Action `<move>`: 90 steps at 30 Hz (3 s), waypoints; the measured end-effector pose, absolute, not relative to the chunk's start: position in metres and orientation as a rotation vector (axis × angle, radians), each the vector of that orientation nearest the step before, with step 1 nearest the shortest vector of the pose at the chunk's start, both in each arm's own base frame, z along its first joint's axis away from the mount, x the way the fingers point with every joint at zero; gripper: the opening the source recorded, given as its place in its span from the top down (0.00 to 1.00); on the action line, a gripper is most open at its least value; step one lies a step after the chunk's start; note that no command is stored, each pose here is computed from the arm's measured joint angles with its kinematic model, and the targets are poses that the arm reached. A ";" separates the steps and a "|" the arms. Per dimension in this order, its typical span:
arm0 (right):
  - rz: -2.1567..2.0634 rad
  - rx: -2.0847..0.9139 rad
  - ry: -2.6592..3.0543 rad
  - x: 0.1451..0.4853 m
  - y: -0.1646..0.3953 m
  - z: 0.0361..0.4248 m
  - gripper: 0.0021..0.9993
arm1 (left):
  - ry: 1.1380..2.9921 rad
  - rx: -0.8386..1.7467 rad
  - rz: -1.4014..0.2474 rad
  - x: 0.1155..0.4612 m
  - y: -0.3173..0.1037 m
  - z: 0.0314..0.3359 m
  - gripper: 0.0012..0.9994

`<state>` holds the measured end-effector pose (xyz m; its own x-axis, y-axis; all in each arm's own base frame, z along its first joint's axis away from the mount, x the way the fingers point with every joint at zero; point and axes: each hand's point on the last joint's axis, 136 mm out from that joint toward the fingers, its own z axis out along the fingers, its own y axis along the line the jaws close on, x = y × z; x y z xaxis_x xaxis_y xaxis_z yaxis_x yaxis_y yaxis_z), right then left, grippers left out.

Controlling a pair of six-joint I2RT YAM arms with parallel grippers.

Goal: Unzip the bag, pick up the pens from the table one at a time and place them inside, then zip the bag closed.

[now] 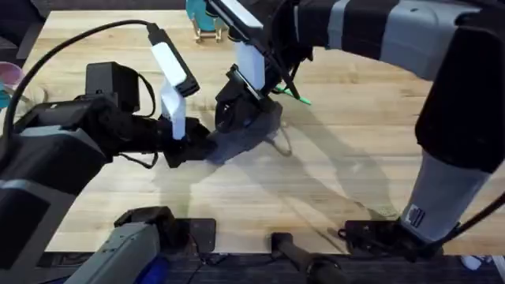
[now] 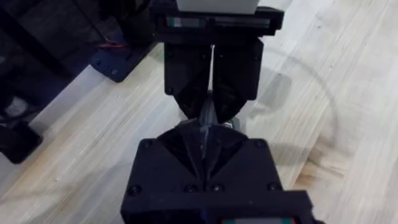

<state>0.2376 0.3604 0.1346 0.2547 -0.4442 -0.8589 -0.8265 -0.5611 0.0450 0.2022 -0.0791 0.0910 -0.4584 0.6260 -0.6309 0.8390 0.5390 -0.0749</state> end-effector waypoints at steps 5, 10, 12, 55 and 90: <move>1.287 -2.080 1.202 0.236 0.362 0.139 0.67 | 2.234 1.181 -0.515 0.202 -0.079 0.091 0.96; 1.326 -2.044 1.214 0.235 0.364 0.144 0.03 | 2.233 1.182 -0.515 0.202 -0.079 0.091 0.96; 1.333 -2.037 1.218 0.236 0.364 0.145 0.00 | 2.233 1.182 -0.515 0.202 -0.079 0.091 0.96; 1.061 -1.773 2.049 0.314 0.310 0.160 0.00 | 2.254 1.179 -0.543 0.200 -0.080 0.150 0.00; 1.112 -1.602 2.401 0.306 0.247 0.181 0.00 | 2.513 0.654 -0.406 0.153 -0.059 0.229 0.00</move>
